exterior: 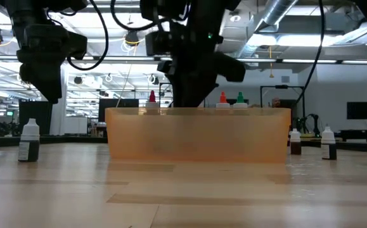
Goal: Pick & Place food coloring
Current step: Put the small black food coloring into the orange bin
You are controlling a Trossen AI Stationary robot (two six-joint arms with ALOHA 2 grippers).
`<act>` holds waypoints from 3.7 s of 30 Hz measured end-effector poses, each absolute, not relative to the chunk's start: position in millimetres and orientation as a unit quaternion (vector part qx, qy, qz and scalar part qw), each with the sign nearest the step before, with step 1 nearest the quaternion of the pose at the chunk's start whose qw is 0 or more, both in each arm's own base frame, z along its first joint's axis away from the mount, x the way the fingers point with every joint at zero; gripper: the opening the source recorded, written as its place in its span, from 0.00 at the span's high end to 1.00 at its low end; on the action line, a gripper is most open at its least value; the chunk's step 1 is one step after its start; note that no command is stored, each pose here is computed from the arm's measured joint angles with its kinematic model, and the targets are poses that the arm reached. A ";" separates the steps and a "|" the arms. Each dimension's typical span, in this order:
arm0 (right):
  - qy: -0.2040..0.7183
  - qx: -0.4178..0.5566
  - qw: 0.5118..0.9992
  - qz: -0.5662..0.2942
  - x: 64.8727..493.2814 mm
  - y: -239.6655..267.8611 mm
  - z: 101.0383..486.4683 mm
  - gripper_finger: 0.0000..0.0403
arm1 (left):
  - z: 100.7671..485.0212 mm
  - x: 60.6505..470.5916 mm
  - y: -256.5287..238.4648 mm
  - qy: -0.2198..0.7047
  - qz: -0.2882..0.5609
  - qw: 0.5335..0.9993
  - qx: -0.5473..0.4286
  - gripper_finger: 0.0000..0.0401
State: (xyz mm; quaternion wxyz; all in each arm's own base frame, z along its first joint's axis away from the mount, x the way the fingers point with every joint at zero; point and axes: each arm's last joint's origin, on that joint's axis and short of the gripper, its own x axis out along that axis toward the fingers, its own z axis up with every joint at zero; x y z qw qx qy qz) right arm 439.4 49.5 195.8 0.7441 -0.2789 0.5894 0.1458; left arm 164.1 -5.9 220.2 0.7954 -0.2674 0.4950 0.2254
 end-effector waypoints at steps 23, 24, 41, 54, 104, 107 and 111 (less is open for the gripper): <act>0.535 -0.362 0.740 0.185 449.0 49.5 198.6 0.78 | 220.3 164.2 -5.4 0.491 0.233 0.798 -0.263 0.59; 0.534 -0.366 0.738 0.187 449.6 48.7 197.4 0.78 | 220.3 164.2 -5.4 0.491 0.233 0.797 -0.263 0.59; 0.570 -0.368 0.712 0.184 455.7 44.2 163.2 0.78 | 220.3 164.3 -5.3 0.490 0.233 0.798 -0.263 0.59; 0.569 -0.366 0.712 0.187 455.8 43.2 163.1 0.78 | 220.3 164.3 -5.3 0.490 0.233 0.798 -0.263 0.59; 0.591 -0.338 0.712 0.170 458.9 45.2 141.7 0.87 | 220.7 164.9 -5.4 0.487 0.232 0.800 -0.264 0.59; 0.594 -0.337 0.710 0.170 458.2 44.9 141.6 0.88 | 220.6 164.9 -5.4 0.487 0.232 0.799 -0.264 0.59; 0.600 -0.330 0.710 0.165 457.2 44.8 141.3 0.87 | 220.6 164.9 -5.4 0.487 0.232 0.799 -0.264 0.59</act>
